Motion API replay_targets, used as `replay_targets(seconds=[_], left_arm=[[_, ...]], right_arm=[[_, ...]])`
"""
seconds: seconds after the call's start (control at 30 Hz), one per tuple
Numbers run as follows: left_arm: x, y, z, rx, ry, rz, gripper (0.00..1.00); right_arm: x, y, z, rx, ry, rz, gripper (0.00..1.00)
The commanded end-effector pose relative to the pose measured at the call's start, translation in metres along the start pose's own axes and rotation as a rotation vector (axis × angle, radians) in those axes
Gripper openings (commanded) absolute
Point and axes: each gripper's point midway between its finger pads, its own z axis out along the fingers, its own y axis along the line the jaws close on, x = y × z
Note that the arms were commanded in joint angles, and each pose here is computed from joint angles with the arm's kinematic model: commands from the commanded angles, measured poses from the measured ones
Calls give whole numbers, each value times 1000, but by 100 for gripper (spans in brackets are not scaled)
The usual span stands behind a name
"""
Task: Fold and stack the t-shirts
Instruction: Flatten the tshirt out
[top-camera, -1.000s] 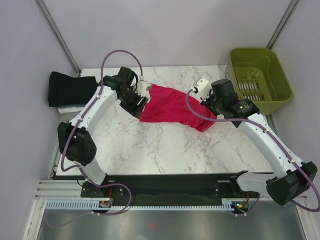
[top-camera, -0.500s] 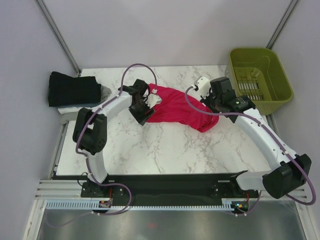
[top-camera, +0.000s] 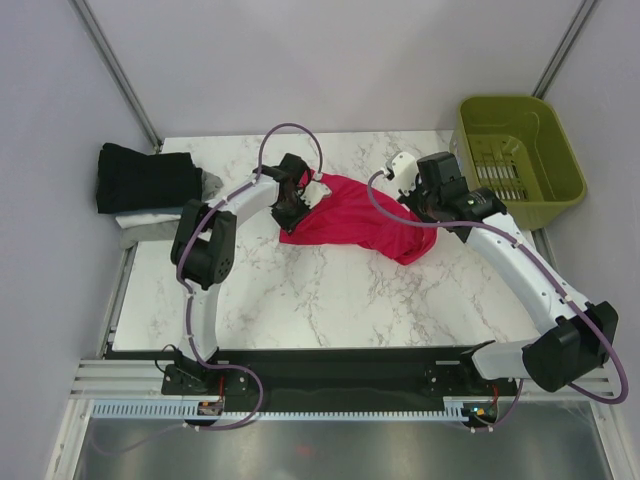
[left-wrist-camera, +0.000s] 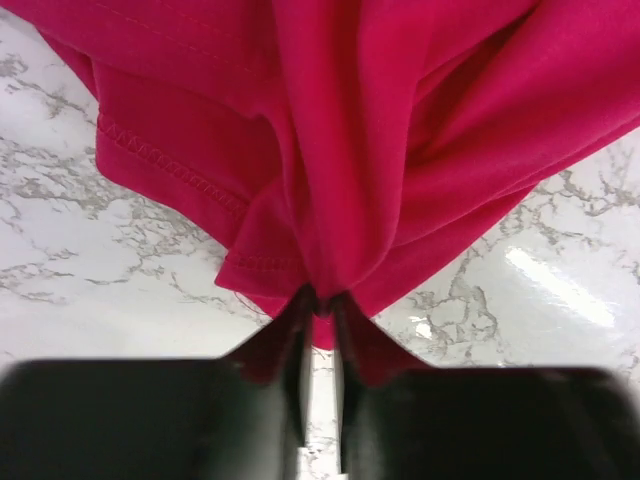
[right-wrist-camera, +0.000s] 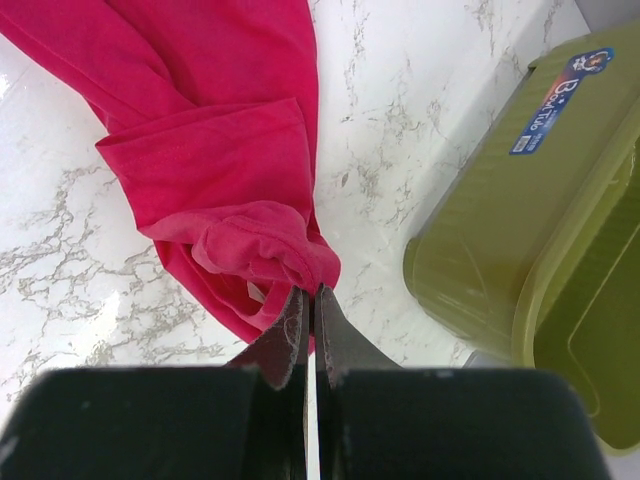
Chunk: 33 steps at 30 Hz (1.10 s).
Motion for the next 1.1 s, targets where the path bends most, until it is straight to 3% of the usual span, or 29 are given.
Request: replay_targets(seconds=[0.0, 0.03, 0.13, 0.23, 0.27, 0.4, 0.5, 0.7, 1.07], left_arm=[[-20, 9, -11, -33, -57, -5, 10], [-21, 9, -12, -36, -61, -8, 2], [-28, 14, -32, -63, -91, -13, 2], [-51, 29, -96, -136, -205, -24, 2], [-70, 39, -143, -196, -302, -20, 2], [-83, 63, -251, -384, -442, 36, 2], [-78, 67, -316, -517, -508, 61, 2], [-61, 60, -385, -641, -606, 19, 2], [-9, 15, -520, -840, -877, 7, 2]], right_arm=[[-11, -6, -3, 18, -54, 26, 0], [-11, -7, -3, 22, -53, 30, 0], [-13, -11, -6, 35, -64, 33, 0], [-24, -33, -15, 115, -93, 52, 0], [-27, -44, -21, 162, -101, 65, 0], [-61, -93, -53, 307, -212, 170, 0], [-91, -121, -83, 378, -312, 238, 0], [-130, -147, -138, 431, -478, 305, 0], [-123, -134, -255, 422, -746, 343, 0]])
